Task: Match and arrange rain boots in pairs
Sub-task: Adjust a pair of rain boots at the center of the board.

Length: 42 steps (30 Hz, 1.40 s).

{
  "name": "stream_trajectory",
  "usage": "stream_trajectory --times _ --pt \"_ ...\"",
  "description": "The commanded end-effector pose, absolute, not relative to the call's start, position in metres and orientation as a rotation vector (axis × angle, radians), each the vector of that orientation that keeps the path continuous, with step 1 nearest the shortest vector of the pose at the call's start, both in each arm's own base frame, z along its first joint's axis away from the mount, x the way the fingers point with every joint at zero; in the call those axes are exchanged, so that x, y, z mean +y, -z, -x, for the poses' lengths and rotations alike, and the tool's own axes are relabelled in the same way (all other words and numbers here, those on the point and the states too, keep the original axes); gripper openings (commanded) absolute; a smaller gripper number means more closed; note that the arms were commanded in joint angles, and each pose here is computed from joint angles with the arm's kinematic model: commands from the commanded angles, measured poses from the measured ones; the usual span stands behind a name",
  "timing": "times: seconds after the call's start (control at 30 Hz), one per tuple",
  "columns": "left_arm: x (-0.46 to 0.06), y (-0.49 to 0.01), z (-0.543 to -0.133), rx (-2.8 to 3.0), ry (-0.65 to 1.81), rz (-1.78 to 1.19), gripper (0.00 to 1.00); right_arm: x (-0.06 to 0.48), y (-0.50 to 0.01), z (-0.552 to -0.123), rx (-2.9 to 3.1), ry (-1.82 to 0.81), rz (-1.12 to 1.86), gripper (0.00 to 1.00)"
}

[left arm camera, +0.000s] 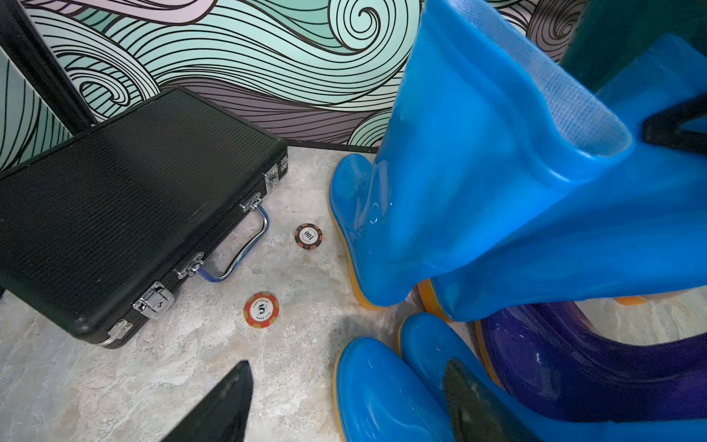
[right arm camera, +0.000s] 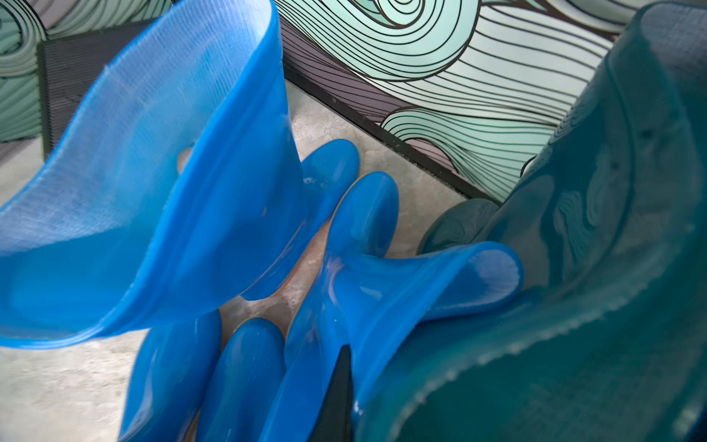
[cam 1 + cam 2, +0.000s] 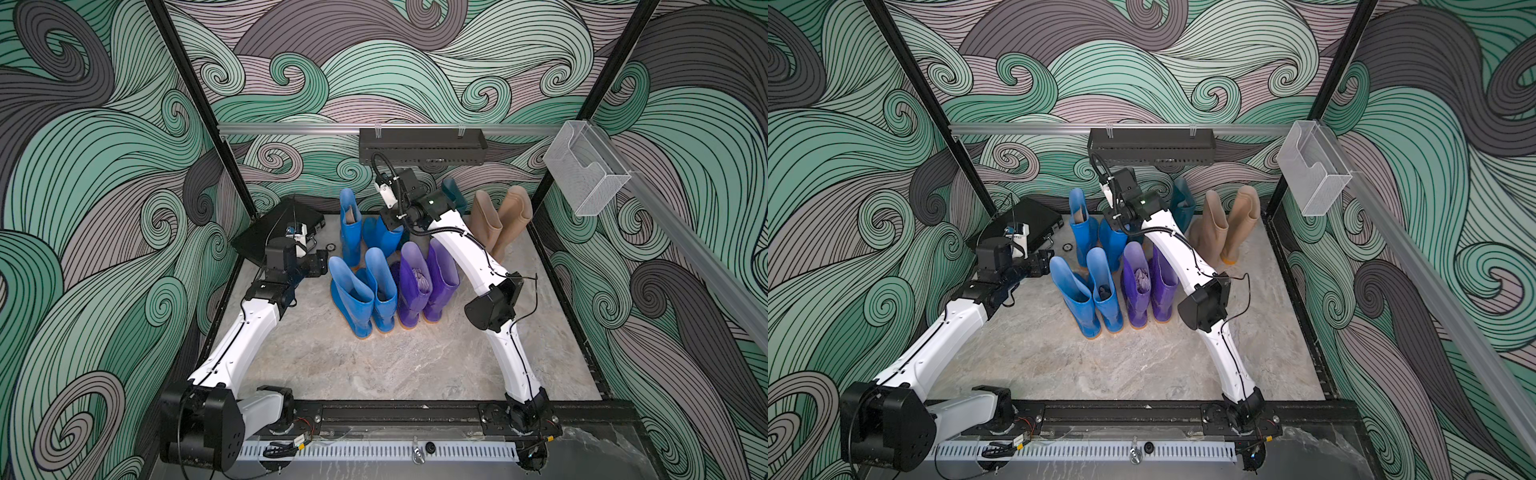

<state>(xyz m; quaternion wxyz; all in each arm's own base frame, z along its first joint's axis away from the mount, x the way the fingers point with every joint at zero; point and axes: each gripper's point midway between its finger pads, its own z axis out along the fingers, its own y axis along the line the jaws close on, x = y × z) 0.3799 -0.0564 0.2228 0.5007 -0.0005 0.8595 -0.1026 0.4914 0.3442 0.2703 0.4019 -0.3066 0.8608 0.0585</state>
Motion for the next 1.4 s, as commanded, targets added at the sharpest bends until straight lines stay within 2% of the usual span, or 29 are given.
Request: stream_trajectory --times 0.0,0.17,0.47,0.5,0.57,0.67,0.9,1.07,1.13,1.2,1.23,1.27,1.33,1.37 --pt "-0.06 -0.245 -0.387 2.024 0.281 -0.004 0.79 0.357 -0.378 -0.509 1.802 -0.133 0.711 0.0" --pt "-0.063 -0.246 -0.389 2.019 0.303 -0.003 0.79 0.358 -0.393 -0.517 1.717 -0.109 0.735 0.0" --pt "-0.075 -0.28 -0.419 1.942 0.371 -0.032 0.81 0.365 -0.367 -0.526 1.737 -0.054 0.781 0.0" --pt "-0.077 -0.288 -0.424 1.928 0.379 -0.033 0.91 0.366 -0.37 -0.526 1.725 -0.048 0.776 0.0" --pt "-0.08 -0.303 -0.436 1.911 0.391 -0.034 0.98 0.366 -0.377 -0.526 1.705 -0.048 0.767 0.0" --pt "-0.086 -0.318 -0.456 1.93 0.438 -0.017 0.99 0.365 -0.382 -0.525 1.696 -0.052 0.762 0.0" --pt "-0.102 -0.291 -0.501 2.059 0.55 0.058 0.99 0.365 -0.374 -0.523 1.72 -0.057 0.775 0.0" --pt "-0.117 -0.256 -0.524 2.164 0.578 -0.004 0.99 0.364 -0.377 -0.525 1.703 -0.034 0.776 0.0" --pt "-0.13 -0.255 -0.533 2.166 0.664 -0.041 0.78 0.363 -0.378 -0.526 1.694 -0.008 0.784 0.0" --pt "-0.147 -0.262 -0.541 2.154 0.78 -0.058 0.36 0.357 -0.381 -0.528 1.681 0.042 0.793 0.0" --pt "-0.151 -0.264 -0.545 2.155 0.81 -0.055 0.24 0.355 -0.384 -0.529 1.673 0.057 0.794 0.0" --pt "-0.155 -0.27 -0.549 2.144 0.828 -0.062 0.14 0.351 -0.387 -0.531 1.665 0.073 0.796 0.0" --pt "-0.164 -0.284 -0.553 2.106 0.846 -0.099 0.0 0.345 -0.393 -0.533 1.648 0.086 0.802 0.0" --pt "-0.167 -0.292 -0.555 2.082 0.847 -0.116 0.0 0.341 -0.396 -0.535 1.637 0.093 0.8 0.0"
